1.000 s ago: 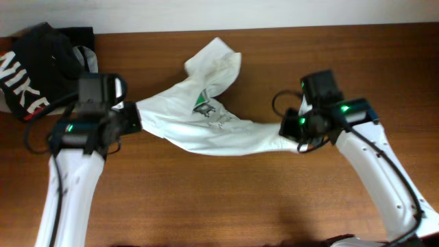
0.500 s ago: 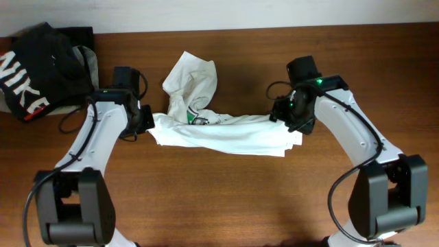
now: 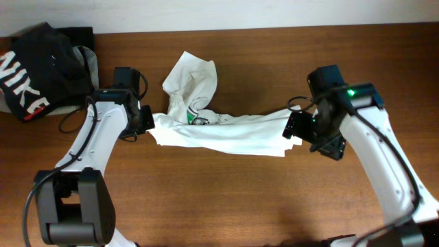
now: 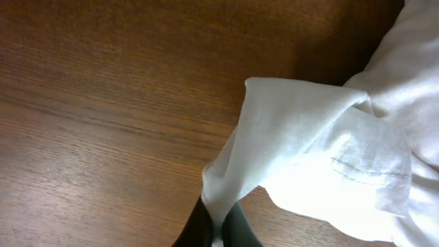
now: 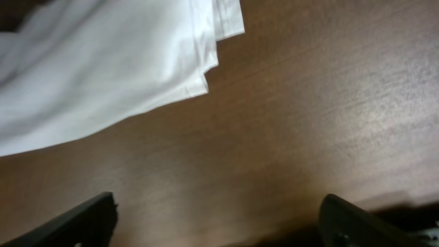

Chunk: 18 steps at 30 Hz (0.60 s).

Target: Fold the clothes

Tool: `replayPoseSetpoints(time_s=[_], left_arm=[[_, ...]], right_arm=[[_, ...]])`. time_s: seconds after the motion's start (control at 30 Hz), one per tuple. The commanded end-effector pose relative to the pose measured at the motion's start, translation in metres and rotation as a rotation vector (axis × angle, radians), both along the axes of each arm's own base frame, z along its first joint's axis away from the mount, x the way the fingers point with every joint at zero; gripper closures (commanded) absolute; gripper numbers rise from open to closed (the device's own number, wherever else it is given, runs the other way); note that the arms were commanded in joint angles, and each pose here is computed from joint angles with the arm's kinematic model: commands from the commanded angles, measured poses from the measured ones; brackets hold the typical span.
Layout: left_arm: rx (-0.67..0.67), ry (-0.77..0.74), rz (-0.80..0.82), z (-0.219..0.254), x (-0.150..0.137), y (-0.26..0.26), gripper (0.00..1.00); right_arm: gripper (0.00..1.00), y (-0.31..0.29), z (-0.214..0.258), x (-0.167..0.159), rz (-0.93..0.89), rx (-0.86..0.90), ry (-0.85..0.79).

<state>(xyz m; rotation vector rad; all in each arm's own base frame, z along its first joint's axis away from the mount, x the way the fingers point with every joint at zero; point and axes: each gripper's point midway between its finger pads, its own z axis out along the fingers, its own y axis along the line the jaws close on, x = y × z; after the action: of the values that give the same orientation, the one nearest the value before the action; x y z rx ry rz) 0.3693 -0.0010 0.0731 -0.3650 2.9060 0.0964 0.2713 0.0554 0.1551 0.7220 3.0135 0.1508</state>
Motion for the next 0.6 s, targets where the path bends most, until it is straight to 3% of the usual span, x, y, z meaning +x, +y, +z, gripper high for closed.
replayPoseSetpoints(time_s=[0.0, 0.1, 0.27, 0.33, 0.37, 0.43, 0.47, 0.5, 0.53, 0.57], left_arm=[[-0.017, -0.008, 0.010, 0.002, 0.002, -0.003, 1.00], [-0.017, -0.008, 0.009, 0.002, 0.002, -0.003, 1.00], [-0.018, -0.008, 0.009, 0.002, 0.002, -0.003, 1.00], [-0.018, -0.008, 0.009, 0.002, 0.002, -0.003, 1.00], [-0.017, -0.008, 0.009, 0.002, 0.002, -0.003, 1.00], [-0.018, -0.013, 0.009, 0.003, 0.003, -0.003, 1.00], [-0.018, -0.018, 0.009, 0.003, 0.004, -0.003, 1.00], [-0.018, -0.018, 0.009, 0.003, 0.004, -0.003, 1.00], [-0.018, -0.018, 0.009, 0.003, 0.004, -0.003, 1.00], [-0.018, -0.018, 0.009, 0.003, 0.004, -0.003, 1.00]], right_arm=[[0.01, -0.007, -0.039, -0.021, -0.015, -0.034, 0.073], [0.01, 0.004, -0.080, -0.027, -0.011, 0.036, 0.080], [0.01, 0.007, -0.083, -0.013, 0.072, 0.042, 0.011], [0.01, 0.007, -0.086, -0.010, 0.209, 0.035, -0.004], [0.05, 0.007, -0.090, -0.009, 0.243, 0.033, 0.004], [0.23, 0.010, -0.100, -0.005, 0.256, 0.043, 0.014], [0.26, 0.013, -0.107, -0.004, 0.255, 0.059, 0.031], [0.46, 0.014, -0.111, -0.003, 0.255, 0.062, 0.040], [0.56, 0.014, -0.116, -0.003, 0.255, 0.063, 0.050], [0.59, 0.015, -0.122, -0.001, 0.262, 0.063, 0.059]])
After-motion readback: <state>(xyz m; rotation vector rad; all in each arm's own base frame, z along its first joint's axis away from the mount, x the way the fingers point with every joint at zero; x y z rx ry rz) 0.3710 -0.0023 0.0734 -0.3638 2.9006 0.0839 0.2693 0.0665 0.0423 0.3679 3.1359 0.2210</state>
